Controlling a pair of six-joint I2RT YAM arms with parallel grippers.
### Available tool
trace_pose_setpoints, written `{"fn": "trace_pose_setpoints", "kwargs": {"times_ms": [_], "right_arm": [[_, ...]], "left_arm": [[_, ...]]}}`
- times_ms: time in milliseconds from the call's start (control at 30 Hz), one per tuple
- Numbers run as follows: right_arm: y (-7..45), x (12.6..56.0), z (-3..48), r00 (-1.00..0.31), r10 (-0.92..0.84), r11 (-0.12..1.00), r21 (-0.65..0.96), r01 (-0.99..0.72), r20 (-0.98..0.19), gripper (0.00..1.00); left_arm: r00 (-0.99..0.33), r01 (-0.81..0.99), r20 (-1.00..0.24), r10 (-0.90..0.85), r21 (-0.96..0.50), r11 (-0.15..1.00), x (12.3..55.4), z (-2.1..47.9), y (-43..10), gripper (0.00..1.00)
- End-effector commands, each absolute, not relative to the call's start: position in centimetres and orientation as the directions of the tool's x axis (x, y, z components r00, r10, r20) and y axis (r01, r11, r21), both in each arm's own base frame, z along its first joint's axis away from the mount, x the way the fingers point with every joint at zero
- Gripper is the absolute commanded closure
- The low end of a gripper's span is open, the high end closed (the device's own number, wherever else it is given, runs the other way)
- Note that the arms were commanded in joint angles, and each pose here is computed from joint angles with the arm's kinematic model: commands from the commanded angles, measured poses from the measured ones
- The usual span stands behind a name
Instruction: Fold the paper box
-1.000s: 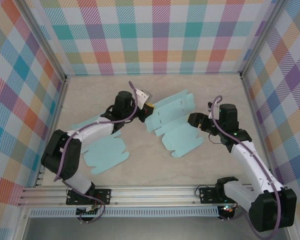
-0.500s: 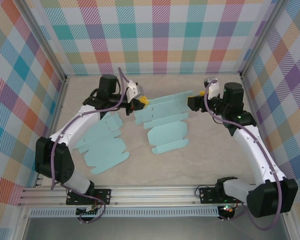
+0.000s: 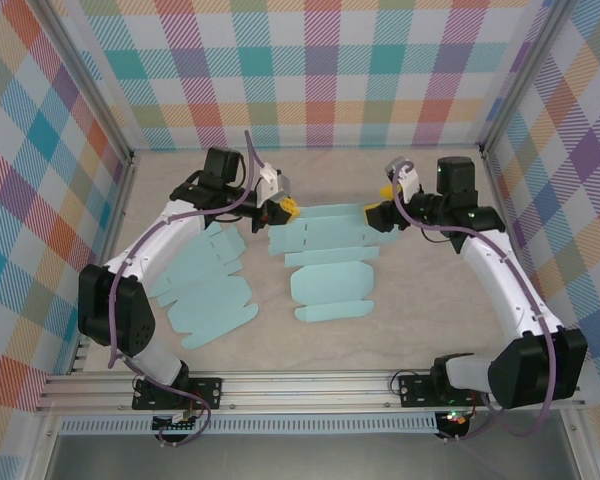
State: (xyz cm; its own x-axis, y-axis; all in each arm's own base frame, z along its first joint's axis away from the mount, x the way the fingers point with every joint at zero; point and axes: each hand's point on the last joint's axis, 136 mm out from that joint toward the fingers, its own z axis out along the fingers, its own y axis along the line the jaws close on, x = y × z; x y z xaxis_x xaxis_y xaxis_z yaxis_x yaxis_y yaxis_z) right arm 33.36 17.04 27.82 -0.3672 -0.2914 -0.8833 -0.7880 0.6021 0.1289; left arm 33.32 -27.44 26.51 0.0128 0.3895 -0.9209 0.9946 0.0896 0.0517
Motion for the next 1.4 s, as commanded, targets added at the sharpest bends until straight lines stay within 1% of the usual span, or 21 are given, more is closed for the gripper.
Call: {"fn": "trace_pose_setpoints", "kwargs": {"times_ms": [0, 233, 433, 600, 800, 867, 900, 967, 1133, 1267, 1333, 1367], "right_arm": [[17.4, 33.1, 27.7, -0.331, -0.336, 0.55, 0.101, -0.829, -0.882, 0.27], [17.2, 34.0, 26.0, -0.364, -0.368, 0.545, 0.118, -0.83, -0.856, 0.23], [17.7, 33.7, 25.6, -0.378, -0.357, 0.512, 0.16, -0.844, -0.854, 0.26], [16.9, 34.7, 24.7, -0.384, -0.381, 0.555, 0.124, -0.823, -0.841, 0.25], [16.3, 35.1, 24.8, -0.38, -0.386, 0.566, 0.11, -0.817, -0.841, 0.25], [16.4, 34.8, 24.8, -0.383, -0.381, 0.558, 0.121, -0.821, -0.841, 0.27], [16.6, 34.6, 24.8, -0.385, -0.377, 0.547, 0.133, -0.826, -0.843, 0.3], [17.0, 34.1, 25.0, -0.382, -0.364, 0.523, 0.153, -0.839, -0.85, 0.38], [17.9, 33.3, 25.6, -0.382, -0.318, 0.472, 0.204, -0.858, -0.868, 0.67], [18.1, 33.4, 25.3, -0.4, -0.306, 0.461, 0.234, -0.856, -0.864, 0.87], [18.2, 33.6, 25.3, -0.408, -0.3, 0.458, 0.244, -0.854, -0.863, 1.0], [18.2, 33.6, 25.4, -0.406, -0.297, 0.457, 0.244, -0.855, -0.864, 1.0]], "left_arm": [[0.068, 0.993, -0.928, 0.366, 0.099, 0.068, 32.9, 28.1, -27.1, 1.0], [0.089, 0.991, -0.92, 0.381, 0.122, 0.062, 32.4, 28.6, -26.6, 1.0], [0.092, 0.99, -0.92, 0.381, 0.125, 0.062, 32.2, 28.8, -26.4, 1.0], [0.111, 0.988, -0.916, 0.386, 0.143, 0.056, 31.7, 29.1, -26.2, 1.0], [0.127, 0.987, -0.912, 0.391, 0.157, 0.046, 31.2, 29.3, -25.8, 1.0], [0.129, 0.986, -0.912, 0.391, 0.159, 0.046, 31.2, 29.4, -25.8, 1.0], [0.127, 0.986, -0.912, 0.389, 0.158, 0.049, 31.3, 29.4, -25.8, 1.0], [0.121, 0.986, -0.913, 0.389, 0.154, 0.056, 31.6, 29.3, -25.9, 1.0], [0.104, 0.987, -0.917, 0.386, 0.143, 0.073, 32.3, 29.4, -26.0, 1.0], [0.1, 0.983, -0.919, 0.382, 0.15, 0.103, 32.8, 29.5, -26.0, 1.0], [0.094, 0.982, -0.918, 0.386, 0.15, 0.117, 33.1, 29.5, -26.0, 1.0], [0.09, 0.981, -0.917, 0.389, 0.149, 0.123, 33.2, 29.4, -25.9, 1.0]]}}
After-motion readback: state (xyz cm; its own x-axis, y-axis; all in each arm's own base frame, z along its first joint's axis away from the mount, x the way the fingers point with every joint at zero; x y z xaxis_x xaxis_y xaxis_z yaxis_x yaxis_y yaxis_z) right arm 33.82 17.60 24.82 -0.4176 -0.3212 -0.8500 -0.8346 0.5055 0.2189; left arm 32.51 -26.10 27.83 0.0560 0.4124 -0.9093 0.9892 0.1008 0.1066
